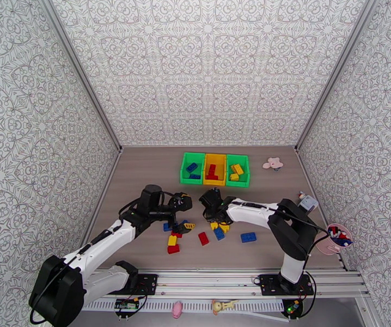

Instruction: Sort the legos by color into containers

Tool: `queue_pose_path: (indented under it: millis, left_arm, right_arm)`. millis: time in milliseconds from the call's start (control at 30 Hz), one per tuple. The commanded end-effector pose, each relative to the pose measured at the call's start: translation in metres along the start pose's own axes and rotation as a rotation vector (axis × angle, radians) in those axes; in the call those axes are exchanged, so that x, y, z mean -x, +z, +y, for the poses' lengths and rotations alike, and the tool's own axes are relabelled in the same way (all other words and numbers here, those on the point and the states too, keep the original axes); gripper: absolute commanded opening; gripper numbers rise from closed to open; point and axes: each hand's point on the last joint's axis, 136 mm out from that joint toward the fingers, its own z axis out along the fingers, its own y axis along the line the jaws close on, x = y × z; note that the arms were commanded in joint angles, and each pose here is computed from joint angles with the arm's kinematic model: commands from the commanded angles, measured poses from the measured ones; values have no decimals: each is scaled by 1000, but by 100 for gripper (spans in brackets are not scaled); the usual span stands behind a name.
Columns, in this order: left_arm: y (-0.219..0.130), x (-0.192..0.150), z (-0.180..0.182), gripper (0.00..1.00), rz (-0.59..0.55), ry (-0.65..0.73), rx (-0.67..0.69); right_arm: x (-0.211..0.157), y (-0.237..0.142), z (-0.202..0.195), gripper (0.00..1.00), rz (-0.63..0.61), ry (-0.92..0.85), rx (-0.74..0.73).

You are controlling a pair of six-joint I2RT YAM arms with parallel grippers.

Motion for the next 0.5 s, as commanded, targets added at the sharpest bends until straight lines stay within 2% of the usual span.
queue_pose_path:
  millis: [0,267,467]
  left_arm:
    - [-2,2,5,100,10,-11,8]
    - [-3,4,8,100,-8,25,39]
    - [-4,8,17,100,-36,29,98]
  right_arm:
    - [7,-13,6,36,-15,-1,18]
    - [33,-40,7,35,-128,1,36]
    - [73,-65,11,35,-278,-16,58]
